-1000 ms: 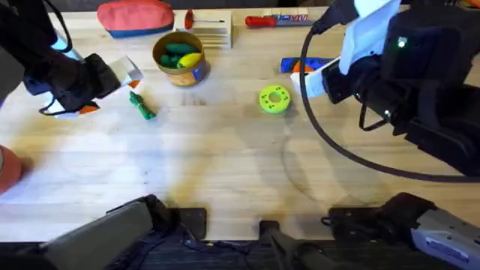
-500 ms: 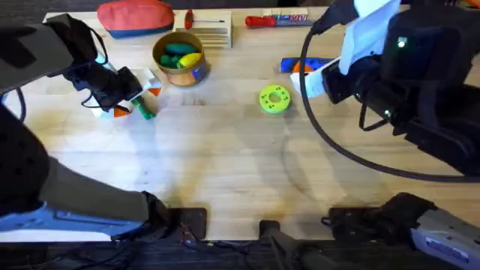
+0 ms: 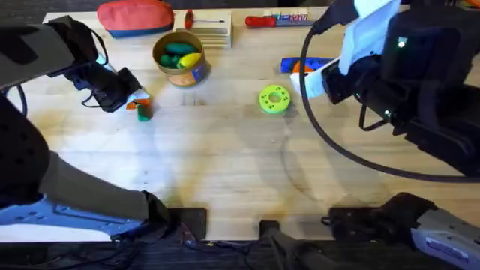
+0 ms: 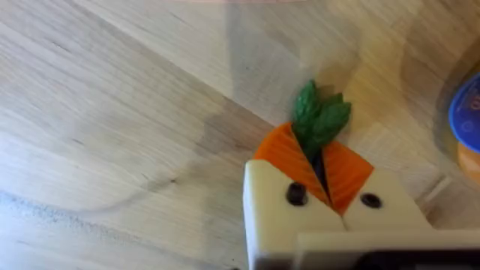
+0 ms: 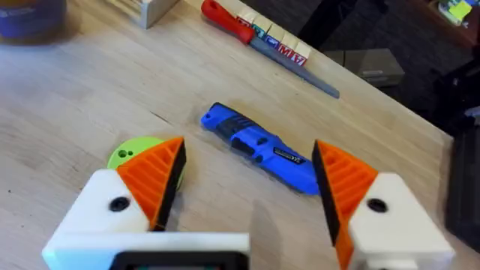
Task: Pick up the gripper from the table and insert it into the empty holder that is missing its gripper. Then pick up a screw, insert it into the mounting hole, and use the screwdriver to tighten it. Finally, clean up the table by picking up the vegetable and placing it into the bucket.
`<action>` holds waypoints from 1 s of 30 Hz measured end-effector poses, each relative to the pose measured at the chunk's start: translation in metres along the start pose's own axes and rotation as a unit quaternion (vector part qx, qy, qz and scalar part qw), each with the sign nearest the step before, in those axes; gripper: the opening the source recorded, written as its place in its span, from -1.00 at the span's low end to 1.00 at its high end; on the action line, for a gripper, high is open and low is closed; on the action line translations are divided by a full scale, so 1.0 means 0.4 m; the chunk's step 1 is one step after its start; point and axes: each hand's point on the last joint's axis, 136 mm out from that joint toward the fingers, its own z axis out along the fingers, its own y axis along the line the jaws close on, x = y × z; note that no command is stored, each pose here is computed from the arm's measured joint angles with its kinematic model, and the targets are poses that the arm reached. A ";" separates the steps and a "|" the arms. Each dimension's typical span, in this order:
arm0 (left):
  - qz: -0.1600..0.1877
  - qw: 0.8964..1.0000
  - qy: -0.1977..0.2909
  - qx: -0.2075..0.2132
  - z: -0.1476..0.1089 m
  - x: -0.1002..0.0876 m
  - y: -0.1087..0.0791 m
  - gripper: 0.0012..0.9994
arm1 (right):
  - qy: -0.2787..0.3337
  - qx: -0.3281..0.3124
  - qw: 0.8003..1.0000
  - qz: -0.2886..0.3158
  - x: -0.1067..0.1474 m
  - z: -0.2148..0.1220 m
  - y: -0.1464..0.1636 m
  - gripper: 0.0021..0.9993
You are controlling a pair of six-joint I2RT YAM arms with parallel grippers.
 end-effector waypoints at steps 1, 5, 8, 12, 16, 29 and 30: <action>0.000 1.000 0.002 0.001 0.002 0.001 -0.001 -0.97 | 0.000 0.000 1.000 0.000 0.000 0.000 0.000 0.99; -0.001 1.000 0.004 0.005 0.003 0.004 -0.004 -0.97 | 0.000 0.000 1.000 0.000 0.000 0.000 0.000 0.99; -0.002 1.000 0.013 0.007 -0.001 0.015 -0.005 -0.97 | 0.000 0.000 1.000 0.000 0.000 0.000 0.000 0.99; 0.000 1.000 0.005 0.010 -0.043 0.022 -0.009 -0.97 | 0.000 0.000 1.000 0.000 0.000 0.000 0.000 0.99; 0.007 0.998 -0.050 0.026 -0.151 0.009 -0.028 -0.98 | 0.000 0.000 1.000 0.000 0.000 0.000 0.000 0.99; 0.144 0.945 -0.228 0.184 -0.421 -0.010 -0.304 -0.98 | 0.000 0.000 1.000 0.000 0.000 0.000 0.000 0.99; 0.158 0.940 -0.234 0.192 -0.422 -0.012 -0.328 -0.98 | 0.000 0.000 1.000 0.000 0.000 0.000 0.000 0.99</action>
